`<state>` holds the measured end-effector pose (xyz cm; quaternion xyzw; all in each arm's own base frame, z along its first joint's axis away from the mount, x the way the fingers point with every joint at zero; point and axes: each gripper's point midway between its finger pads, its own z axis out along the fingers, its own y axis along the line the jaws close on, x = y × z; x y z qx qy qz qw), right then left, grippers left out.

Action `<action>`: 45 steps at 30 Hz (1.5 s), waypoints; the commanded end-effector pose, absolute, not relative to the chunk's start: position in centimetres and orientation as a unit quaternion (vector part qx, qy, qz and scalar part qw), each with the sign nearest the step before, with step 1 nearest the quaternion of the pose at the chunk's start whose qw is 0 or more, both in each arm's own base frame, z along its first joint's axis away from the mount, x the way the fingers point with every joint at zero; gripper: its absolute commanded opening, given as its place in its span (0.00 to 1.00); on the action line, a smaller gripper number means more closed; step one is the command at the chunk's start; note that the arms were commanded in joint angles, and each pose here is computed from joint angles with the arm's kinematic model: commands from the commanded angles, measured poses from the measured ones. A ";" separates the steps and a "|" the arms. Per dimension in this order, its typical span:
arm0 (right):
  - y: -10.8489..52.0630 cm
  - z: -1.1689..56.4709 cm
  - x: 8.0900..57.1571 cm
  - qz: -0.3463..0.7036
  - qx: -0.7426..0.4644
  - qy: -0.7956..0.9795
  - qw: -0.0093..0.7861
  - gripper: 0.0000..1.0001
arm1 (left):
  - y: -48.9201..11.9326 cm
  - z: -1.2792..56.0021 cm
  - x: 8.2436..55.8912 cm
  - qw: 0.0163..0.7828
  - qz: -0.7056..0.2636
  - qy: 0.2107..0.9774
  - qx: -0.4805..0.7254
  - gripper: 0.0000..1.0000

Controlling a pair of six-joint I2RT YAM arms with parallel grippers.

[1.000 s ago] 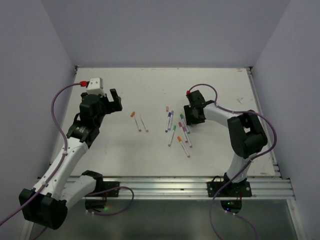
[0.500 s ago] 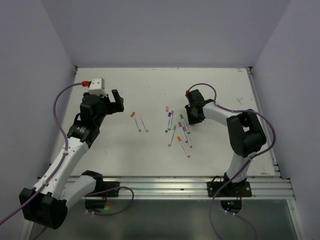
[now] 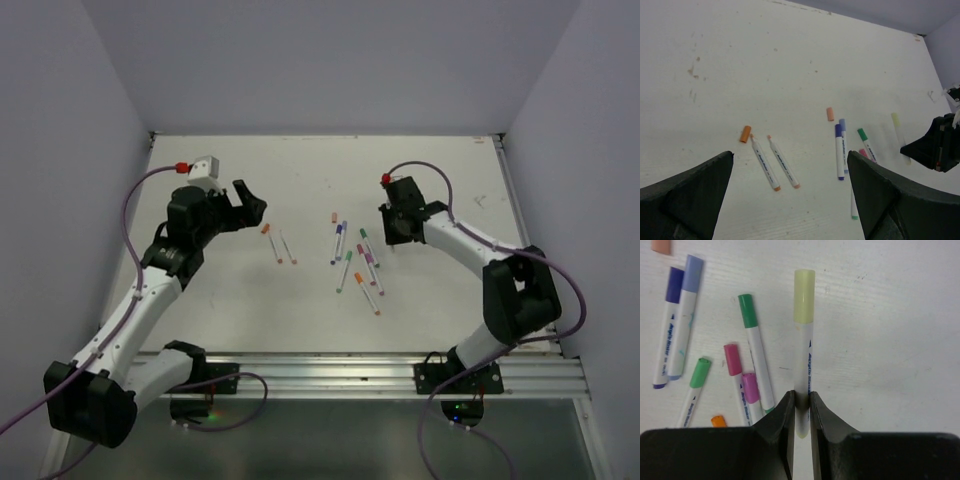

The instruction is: Open the pen caps

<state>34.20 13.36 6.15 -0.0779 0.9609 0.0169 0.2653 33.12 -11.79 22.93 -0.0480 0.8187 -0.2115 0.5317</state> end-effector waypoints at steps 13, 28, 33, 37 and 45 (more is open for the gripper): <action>23.0 17.9 32.5 0.161 -0.145 0.862 0.458 0.00 | -21.0 27.8 34.8 0.504 -0.364 0.779 -0.080 0.95; 29.3 20.1 30.1 0.221 -0.197 0.829 0.474 0.00 | -27.9 25.7 36.1 0.491 -0.358 0.793 -0.046 0.75; 30.1 20.5 29.7 0.232 -0.203 0.823 0.478 0.00 | -28.6 24.2 36.1 0.477 -0.356 0.802 -0.047 0.65; 30.4 20.7 29.6 0.233 -0.203 0.820 0.481 0.00 | -29.0 24.0 36.0 0.476 -0.358 0.802 -0.048 0.59; 30.6 20.9 29.7 0.235 -0.202 0.818 0.484 0.00 | -29.6 23.7 35.8 0.468 -0.375 0.799 -0.053 0.45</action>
